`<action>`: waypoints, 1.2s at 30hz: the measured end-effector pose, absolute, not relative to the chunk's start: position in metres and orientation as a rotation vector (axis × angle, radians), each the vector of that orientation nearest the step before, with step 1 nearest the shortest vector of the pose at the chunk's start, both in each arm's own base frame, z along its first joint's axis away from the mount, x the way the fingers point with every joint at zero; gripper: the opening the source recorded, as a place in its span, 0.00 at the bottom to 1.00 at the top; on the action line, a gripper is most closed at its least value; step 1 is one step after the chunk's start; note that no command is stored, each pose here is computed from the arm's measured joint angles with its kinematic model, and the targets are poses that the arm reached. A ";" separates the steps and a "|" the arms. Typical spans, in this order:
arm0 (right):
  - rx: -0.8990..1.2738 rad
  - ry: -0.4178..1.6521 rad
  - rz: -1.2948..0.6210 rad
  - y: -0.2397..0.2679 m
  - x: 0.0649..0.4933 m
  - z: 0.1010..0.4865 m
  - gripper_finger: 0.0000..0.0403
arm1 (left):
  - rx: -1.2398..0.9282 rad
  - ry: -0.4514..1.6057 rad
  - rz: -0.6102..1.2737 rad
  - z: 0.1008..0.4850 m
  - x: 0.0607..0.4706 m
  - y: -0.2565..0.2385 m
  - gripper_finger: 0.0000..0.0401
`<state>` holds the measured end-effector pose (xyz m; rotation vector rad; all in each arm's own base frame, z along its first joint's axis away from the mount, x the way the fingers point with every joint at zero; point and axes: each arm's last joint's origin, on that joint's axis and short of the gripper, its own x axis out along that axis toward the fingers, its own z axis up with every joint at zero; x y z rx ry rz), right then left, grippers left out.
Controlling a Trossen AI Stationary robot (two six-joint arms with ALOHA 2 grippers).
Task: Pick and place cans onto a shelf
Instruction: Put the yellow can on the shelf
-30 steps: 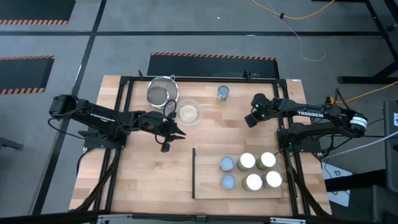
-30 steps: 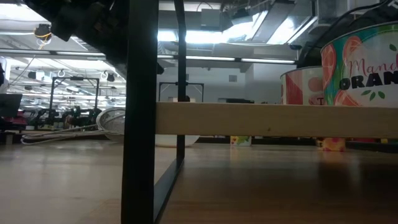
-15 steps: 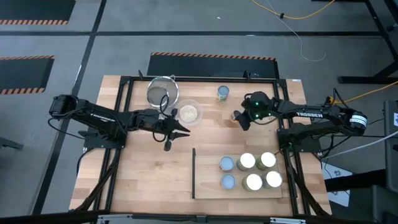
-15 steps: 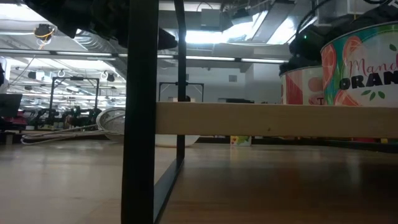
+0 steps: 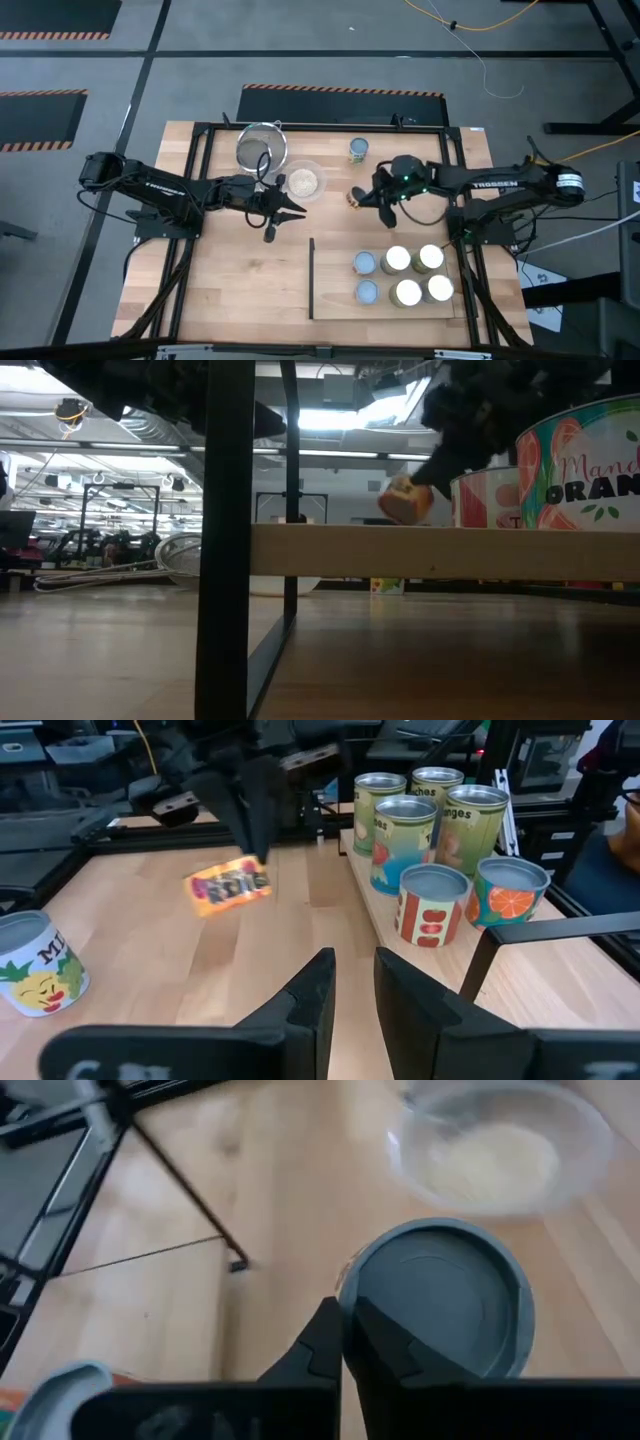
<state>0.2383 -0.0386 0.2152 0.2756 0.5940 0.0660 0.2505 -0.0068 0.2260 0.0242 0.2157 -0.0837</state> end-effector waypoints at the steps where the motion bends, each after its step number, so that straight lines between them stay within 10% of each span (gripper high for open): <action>1: 0.254 0.592 0.085 -0.035 0.244 0.218 0.03 | 0.024 0.213 -0.084 0.226 0.251 -0.007 0.17; 36: -0.107 0.963 0.365 -0.022 0.328 0.155 0.05 | 0.025 0.205 -0.084 0.227 0.251 -0.007 0.17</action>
